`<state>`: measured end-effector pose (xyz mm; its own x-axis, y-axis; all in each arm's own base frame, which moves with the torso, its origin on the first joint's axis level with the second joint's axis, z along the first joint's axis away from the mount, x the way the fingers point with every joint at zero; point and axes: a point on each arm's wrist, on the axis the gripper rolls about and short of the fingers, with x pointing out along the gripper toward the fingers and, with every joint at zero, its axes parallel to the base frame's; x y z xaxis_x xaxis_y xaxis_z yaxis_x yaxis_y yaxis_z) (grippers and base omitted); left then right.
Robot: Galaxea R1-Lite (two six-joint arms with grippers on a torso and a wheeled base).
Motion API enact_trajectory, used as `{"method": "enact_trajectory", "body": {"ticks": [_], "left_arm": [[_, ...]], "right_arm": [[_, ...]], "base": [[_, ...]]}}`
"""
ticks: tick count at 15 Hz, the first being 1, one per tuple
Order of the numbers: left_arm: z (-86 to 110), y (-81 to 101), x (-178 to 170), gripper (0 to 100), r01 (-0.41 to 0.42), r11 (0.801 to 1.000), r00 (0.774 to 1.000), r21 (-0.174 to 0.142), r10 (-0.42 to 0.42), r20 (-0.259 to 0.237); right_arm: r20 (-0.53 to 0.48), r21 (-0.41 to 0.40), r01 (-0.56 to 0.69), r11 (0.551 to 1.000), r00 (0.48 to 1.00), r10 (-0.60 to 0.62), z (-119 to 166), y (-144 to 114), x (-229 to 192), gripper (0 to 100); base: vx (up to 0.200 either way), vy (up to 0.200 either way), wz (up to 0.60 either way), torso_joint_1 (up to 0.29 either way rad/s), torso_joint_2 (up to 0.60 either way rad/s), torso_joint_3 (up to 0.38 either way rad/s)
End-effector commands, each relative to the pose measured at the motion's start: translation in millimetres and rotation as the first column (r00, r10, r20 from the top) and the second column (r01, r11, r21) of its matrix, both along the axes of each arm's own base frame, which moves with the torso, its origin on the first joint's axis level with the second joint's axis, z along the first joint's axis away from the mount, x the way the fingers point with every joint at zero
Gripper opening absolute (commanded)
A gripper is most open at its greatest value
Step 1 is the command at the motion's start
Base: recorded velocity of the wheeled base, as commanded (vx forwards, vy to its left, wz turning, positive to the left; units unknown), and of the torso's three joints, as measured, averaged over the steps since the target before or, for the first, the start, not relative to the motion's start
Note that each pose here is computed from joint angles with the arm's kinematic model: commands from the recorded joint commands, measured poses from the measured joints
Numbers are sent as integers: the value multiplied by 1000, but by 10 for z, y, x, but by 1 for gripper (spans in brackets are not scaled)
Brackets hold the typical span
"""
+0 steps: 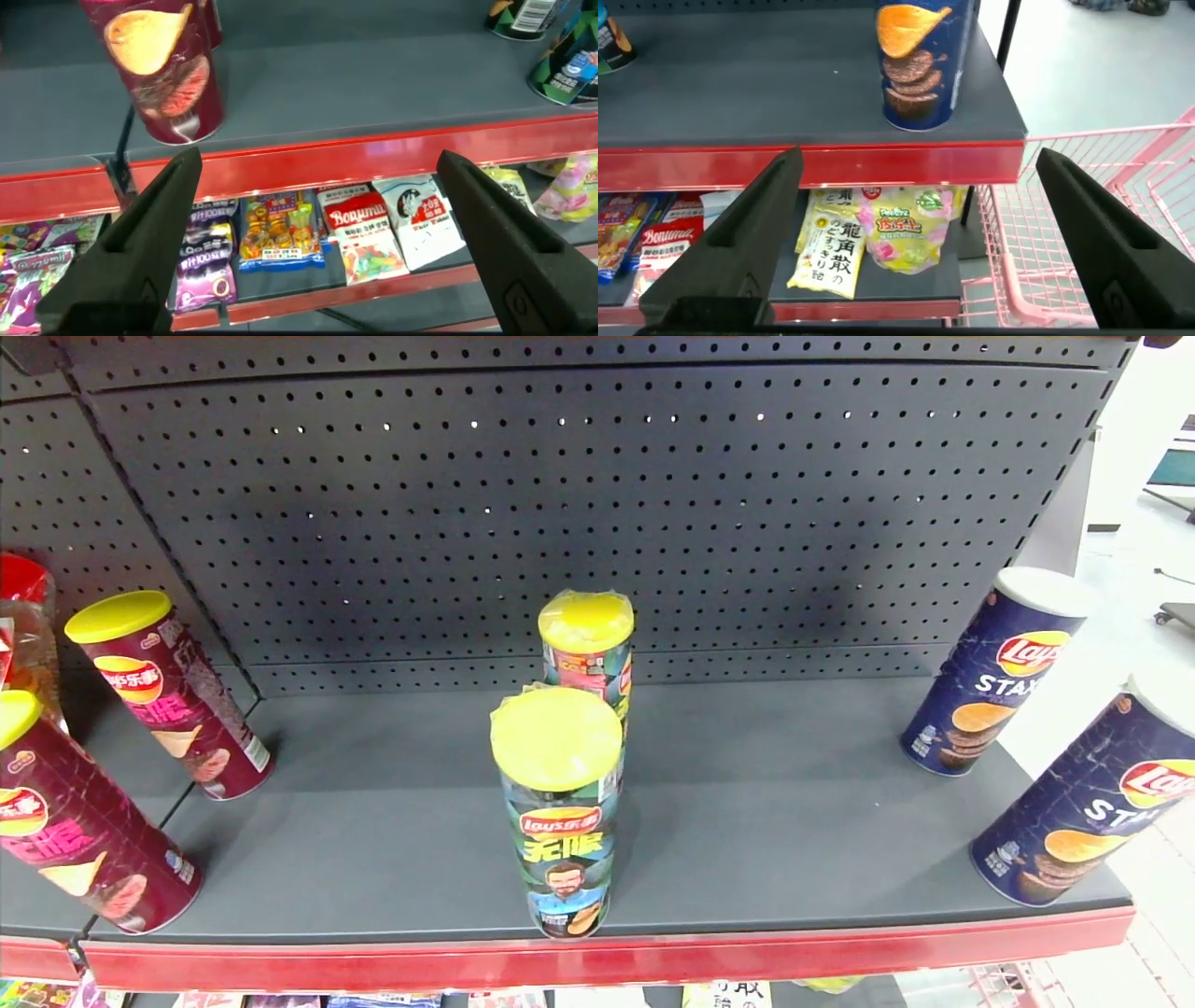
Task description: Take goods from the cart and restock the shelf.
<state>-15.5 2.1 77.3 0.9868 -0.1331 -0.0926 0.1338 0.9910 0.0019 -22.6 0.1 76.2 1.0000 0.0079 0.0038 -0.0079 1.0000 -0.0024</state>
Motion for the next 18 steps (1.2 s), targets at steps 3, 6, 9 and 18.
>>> {"method": "enact_trajectory", "body": {"ticks": [3, 6, 9, 18], "left_arm": [[1, 0, 2, 100, -1, 1000, 1000, 0, 1, -1], [1, 0, 2, 100, -1, 1000, 1000, -2, 1, -1], [1, 0, 2, 100, -1, 1000, 1000, -2, 1, -1], [1, 0, 2, 100, -1, 1000, 1000, -2, 1, -1]], "right_arm": [[1, 1, -1, 1000, 1000, 1, -1, 0, -1, 100], [2, -2, -4, 1000, 1000, 4, 1, 0, -1, 100], [1, -1, -3, 1000, 1000, 3, -1, 0, -1, 100], [2, -1, -3, 1000, 1000, 3, 1, 0, -1, 100]], "base": [[0, 0, 0, 0, 0, 0], [0, 0, 0, 0, 0, 0], [0, 0, 0, 0, 0, 0], [0, 0, 0, 0, 0, 0]]}}
